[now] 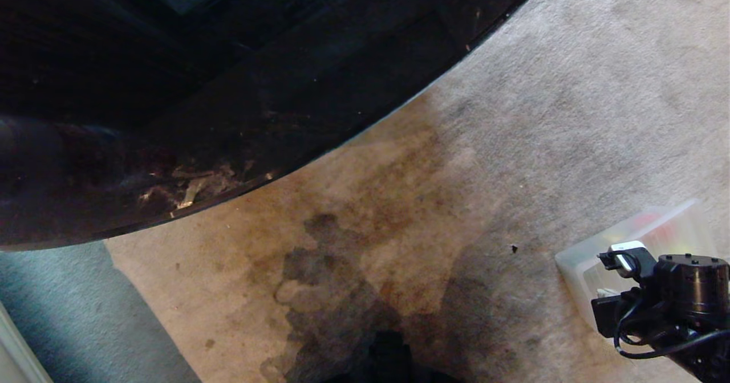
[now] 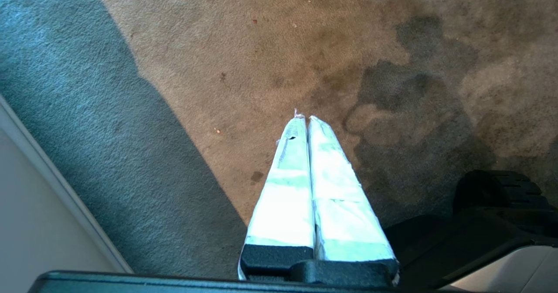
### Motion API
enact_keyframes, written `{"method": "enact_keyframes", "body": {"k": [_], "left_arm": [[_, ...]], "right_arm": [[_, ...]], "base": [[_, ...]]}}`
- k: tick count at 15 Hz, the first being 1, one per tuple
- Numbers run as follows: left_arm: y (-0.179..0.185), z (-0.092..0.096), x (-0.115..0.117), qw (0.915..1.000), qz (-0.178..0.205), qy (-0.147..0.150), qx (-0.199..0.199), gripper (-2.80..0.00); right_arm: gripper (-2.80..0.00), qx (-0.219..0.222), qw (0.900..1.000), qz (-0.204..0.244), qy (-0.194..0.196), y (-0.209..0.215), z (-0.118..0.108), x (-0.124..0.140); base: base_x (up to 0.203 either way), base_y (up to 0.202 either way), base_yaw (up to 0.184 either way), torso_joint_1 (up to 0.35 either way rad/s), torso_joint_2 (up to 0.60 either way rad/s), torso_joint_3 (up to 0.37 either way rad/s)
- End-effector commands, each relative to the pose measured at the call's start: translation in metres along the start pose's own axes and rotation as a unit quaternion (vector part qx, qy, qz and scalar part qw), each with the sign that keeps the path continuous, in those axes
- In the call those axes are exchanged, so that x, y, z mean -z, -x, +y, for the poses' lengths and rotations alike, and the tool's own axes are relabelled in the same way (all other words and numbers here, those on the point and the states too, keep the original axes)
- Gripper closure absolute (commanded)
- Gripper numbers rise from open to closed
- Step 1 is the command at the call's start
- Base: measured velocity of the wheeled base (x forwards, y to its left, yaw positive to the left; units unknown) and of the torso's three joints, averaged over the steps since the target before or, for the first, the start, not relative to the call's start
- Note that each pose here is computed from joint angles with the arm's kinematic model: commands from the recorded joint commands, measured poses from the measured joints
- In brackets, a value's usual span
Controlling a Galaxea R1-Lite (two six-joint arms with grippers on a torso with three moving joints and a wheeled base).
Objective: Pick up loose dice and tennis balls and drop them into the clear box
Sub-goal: Close the lid
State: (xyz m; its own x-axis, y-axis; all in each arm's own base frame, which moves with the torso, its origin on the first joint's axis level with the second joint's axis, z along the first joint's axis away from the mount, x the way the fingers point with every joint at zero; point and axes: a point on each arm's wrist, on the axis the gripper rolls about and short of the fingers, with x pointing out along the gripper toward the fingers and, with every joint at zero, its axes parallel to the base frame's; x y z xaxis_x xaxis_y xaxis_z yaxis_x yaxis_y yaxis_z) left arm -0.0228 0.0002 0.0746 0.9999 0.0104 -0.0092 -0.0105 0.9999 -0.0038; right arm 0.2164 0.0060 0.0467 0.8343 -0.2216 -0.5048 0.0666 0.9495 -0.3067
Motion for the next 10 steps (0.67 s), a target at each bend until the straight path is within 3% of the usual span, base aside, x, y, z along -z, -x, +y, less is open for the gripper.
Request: {"method": "enact_keyframes", "body": {"k": [1,3,7,10], "left_arm": [[0.000,0.000,0.000,1.0000,0.000,0.000,0.000,0.00],[0.000,0.000,0.000,1.0000,0.000,0.000,0.000,0.00],[0.000,0.000,0.000,1.0000,0.000,0.000,0.000,0.00],[0.000,0.000,0.000,1.0000,0.000,0.000,0.000,0.00]], "right_arm": [[0.00,0.021,0.999,-0.024,-0.009,-0.012,0.003,0.000],[0.00,0.032,0.998,-0.051,-0.023,-0.013,0.003,0.001],[0.00,0.031,0.997,-0.045,-0.047,-0.007,0.002,0.006],[0.00,0.037,0.994,-0.083,-0.060,0.004,-0.004,-0.006]], "base": [[0.000,0.000,0.000,0.000,0.00,0.000],[0.000,0.000,0.000,0.000,0.00,0.000],[0.000,0.000,0.000,0.000,0.00,0.000],[0.000,0.000,0.000,0.000,0.00,0.000]]}}
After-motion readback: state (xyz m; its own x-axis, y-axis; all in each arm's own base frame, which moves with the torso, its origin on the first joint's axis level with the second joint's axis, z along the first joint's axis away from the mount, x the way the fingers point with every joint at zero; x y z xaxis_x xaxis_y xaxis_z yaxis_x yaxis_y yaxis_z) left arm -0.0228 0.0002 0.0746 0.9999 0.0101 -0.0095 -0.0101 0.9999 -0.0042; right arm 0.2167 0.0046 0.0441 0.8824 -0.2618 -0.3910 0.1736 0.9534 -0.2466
